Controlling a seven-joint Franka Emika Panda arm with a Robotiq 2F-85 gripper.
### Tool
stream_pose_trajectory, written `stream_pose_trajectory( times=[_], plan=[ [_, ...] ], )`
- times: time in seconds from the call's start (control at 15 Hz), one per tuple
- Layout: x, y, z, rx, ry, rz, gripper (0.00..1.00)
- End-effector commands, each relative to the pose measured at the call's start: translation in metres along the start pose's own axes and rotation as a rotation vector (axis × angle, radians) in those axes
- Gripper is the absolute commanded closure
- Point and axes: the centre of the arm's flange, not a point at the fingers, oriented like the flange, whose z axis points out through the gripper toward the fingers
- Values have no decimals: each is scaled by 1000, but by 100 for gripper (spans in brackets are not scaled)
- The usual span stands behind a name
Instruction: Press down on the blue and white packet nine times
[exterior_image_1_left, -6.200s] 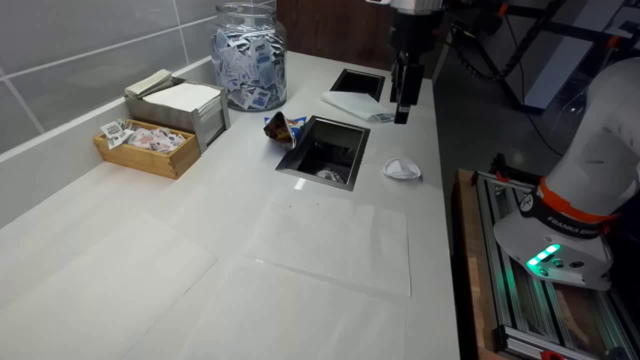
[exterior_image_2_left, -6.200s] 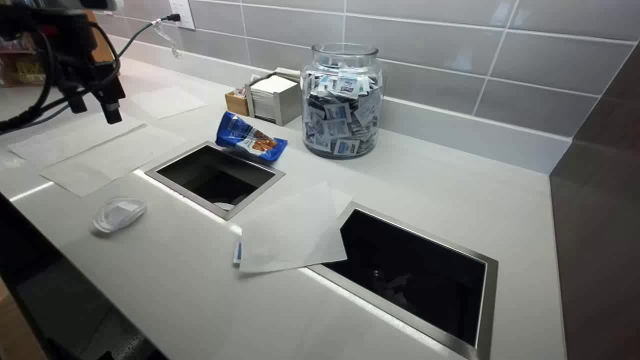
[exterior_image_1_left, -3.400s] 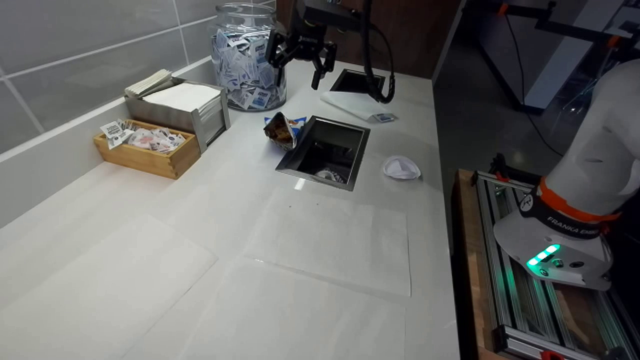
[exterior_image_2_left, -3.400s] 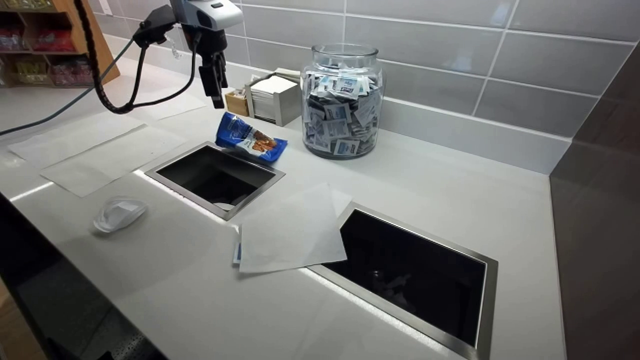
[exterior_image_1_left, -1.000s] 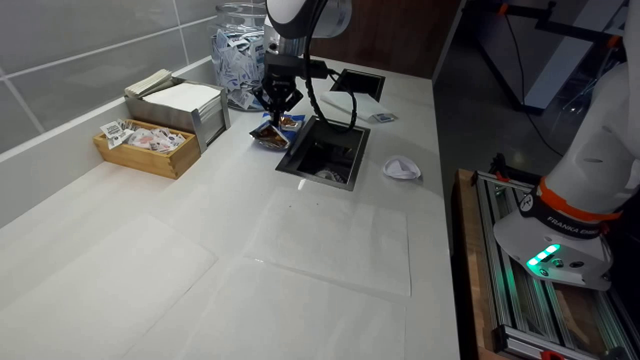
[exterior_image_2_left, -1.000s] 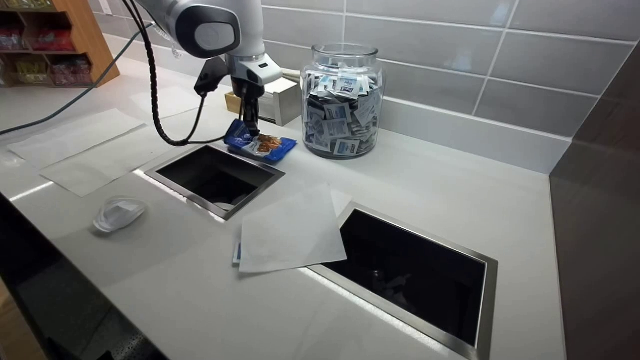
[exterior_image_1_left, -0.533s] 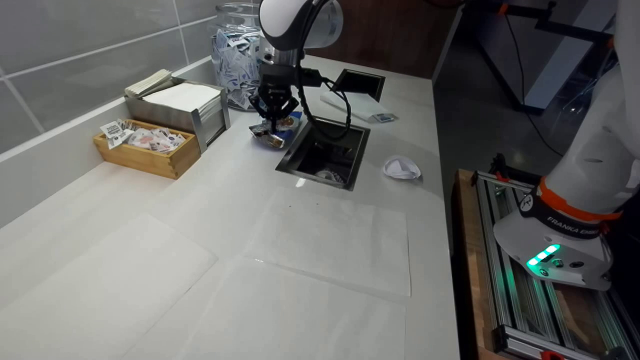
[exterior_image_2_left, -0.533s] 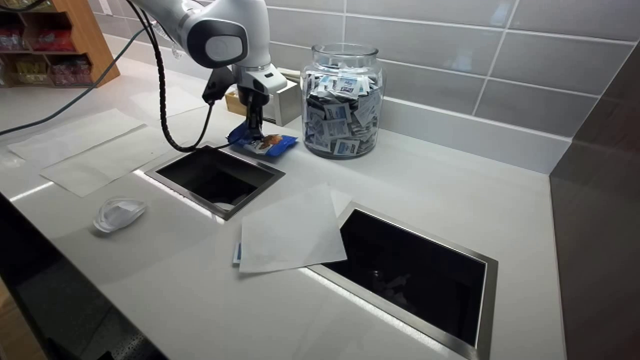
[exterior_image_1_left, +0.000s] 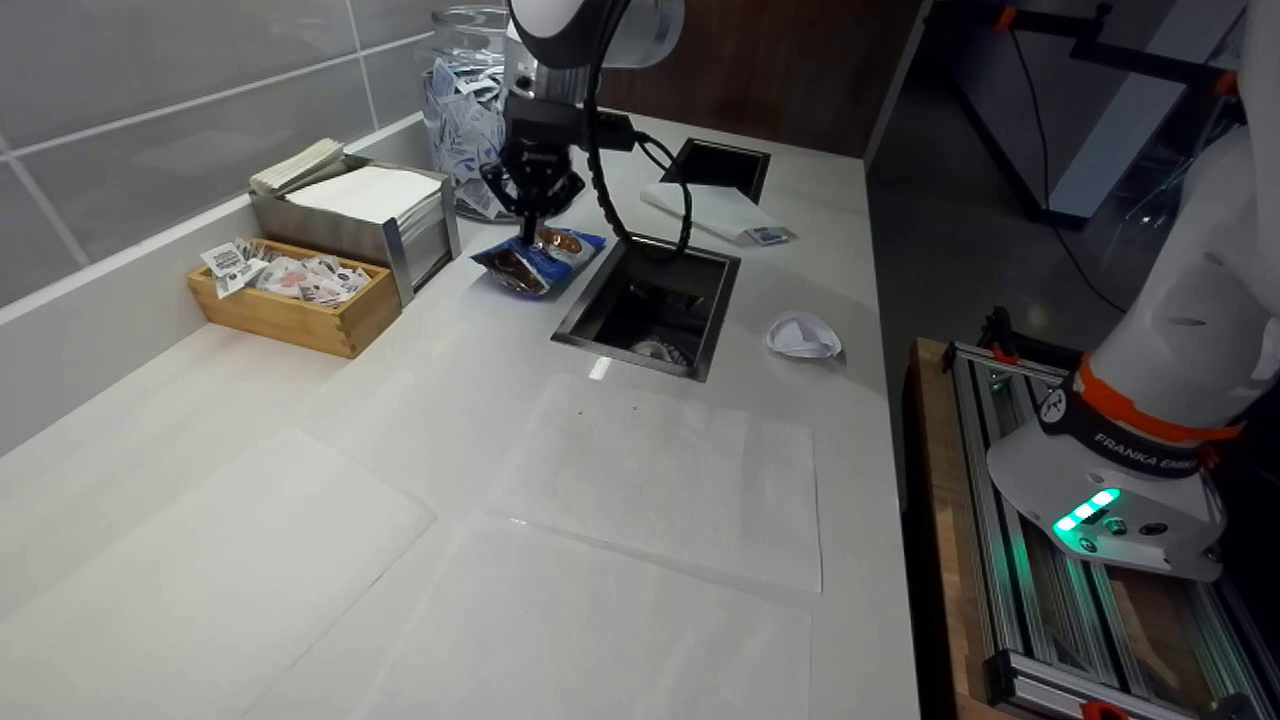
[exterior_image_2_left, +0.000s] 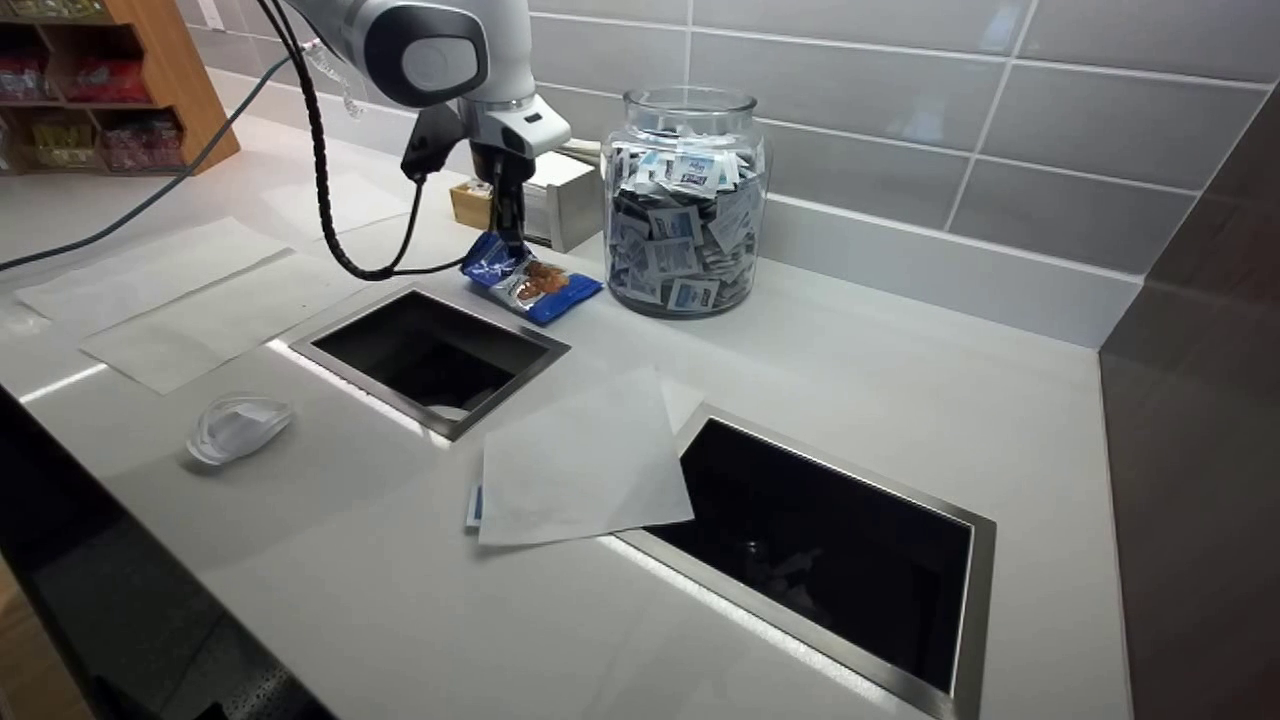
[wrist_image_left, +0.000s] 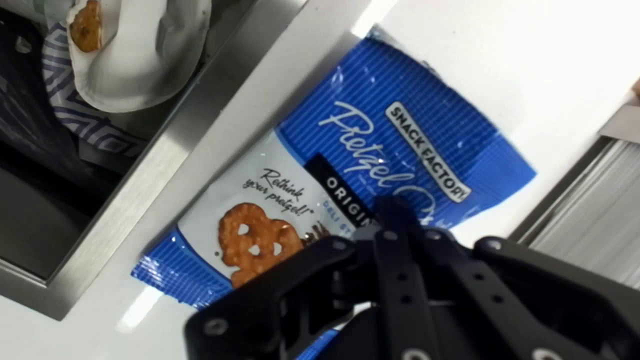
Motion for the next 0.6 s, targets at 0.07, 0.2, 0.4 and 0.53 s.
stream_pose_trajectory(
  times=[0.07,0.2,0.4,0.53],
  plan=[
    [-17,-1,-38,9,60,-15,100],
    [-13,6,-49,14,83,4,100],
    [-1,23,-47,7,89,45,100],
    [3,33,-36,-1,67,66,100]
  ],
)
